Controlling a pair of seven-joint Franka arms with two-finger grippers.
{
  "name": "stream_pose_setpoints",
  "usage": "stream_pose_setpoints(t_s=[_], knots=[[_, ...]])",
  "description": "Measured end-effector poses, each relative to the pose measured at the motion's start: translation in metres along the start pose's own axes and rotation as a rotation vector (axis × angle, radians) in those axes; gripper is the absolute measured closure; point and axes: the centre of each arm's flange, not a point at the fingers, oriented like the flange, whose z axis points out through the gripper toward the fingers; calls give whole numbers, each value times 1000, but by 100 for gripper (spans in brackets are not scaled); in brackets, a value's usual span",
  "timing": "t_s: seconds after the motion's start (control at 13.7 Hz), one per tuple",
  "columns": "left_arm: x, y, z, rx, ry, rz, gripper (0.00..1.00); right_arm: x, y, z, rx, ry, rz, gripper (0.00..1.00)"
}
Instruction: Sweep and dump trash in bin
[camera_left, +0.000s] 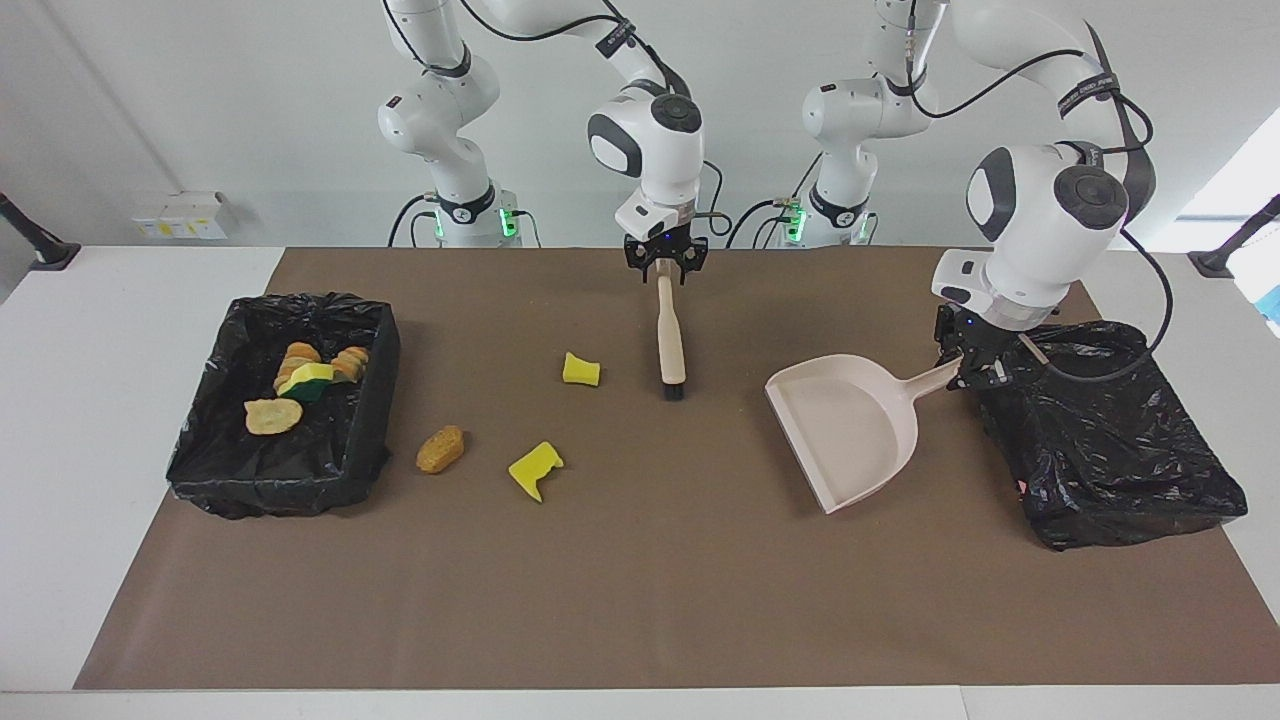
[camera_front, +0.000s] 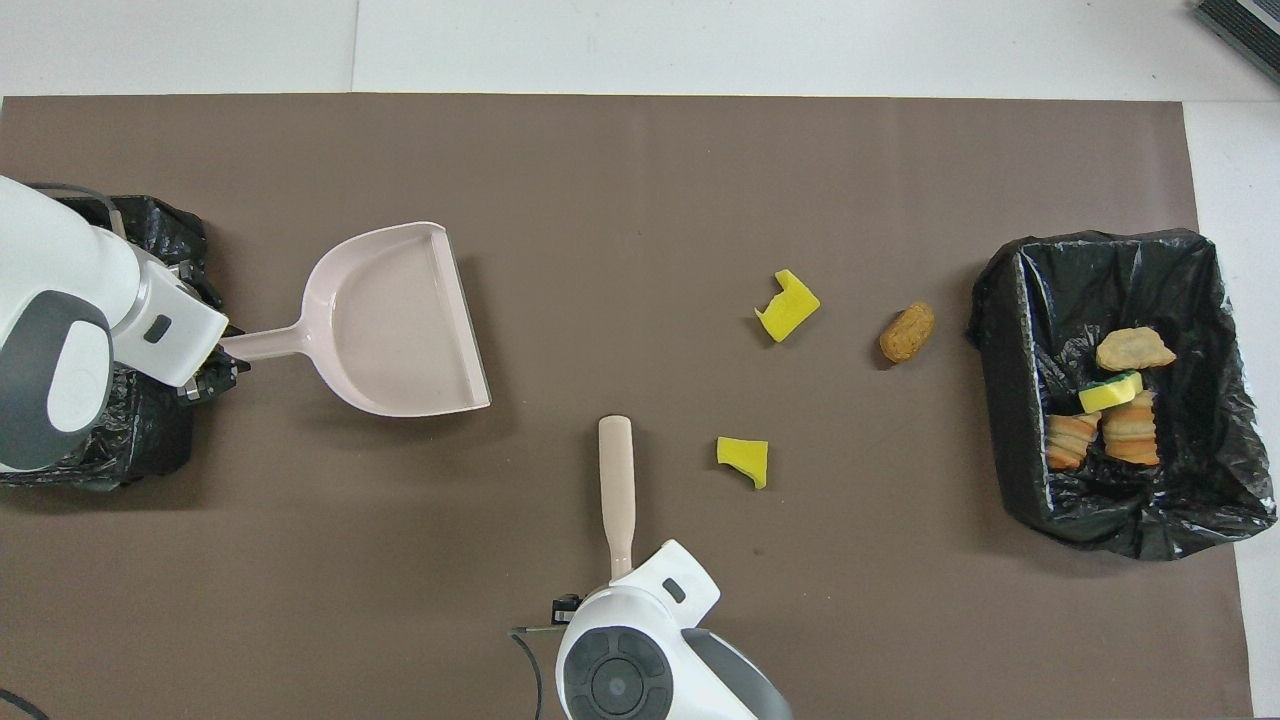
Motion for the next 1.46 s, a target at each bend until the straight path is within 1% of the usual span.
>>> stream_pose_setpoints(t_s=[0.07, 0.15, 0.81, 0.88, 0.95, 1.03, 1.25, 1.32, 1.46], knots=[[0, 0, 0, 0, 0, 0, 68, 0, 0, 1, -1, 0, 0, 33], [0, 0, 0, -1, 0, 0, 68, 0, 0, 1, -2, -1, 0, 42], [0, 1, 2, -4, -1, 0, 68, 1, 0, 8, 6, 5, 1, 48], [0, 1, 2, -4, -1, 0, 68, 1, 0, 8, 6, 5, 1, 55], [0, 1, 3, -5, -1, 0, 68, 1, 0, 8, 6, 5, 1, 66], [0, 1, 3, -4, -1, 0, 68, 1, -1, 8, 6, 5, -1, 74], [0, 1, 3, -4, -1, 0, 68, 4, 1, -2, -13, -10, -20, 74], [0, 1, 3, -4, -1, 0, 68, 10, 5, -14, -27, -23, -25, 74], [1, 1, 3, -3, -1, 1, 68, 37, 30, -53, -34, -39, -22, 74]])
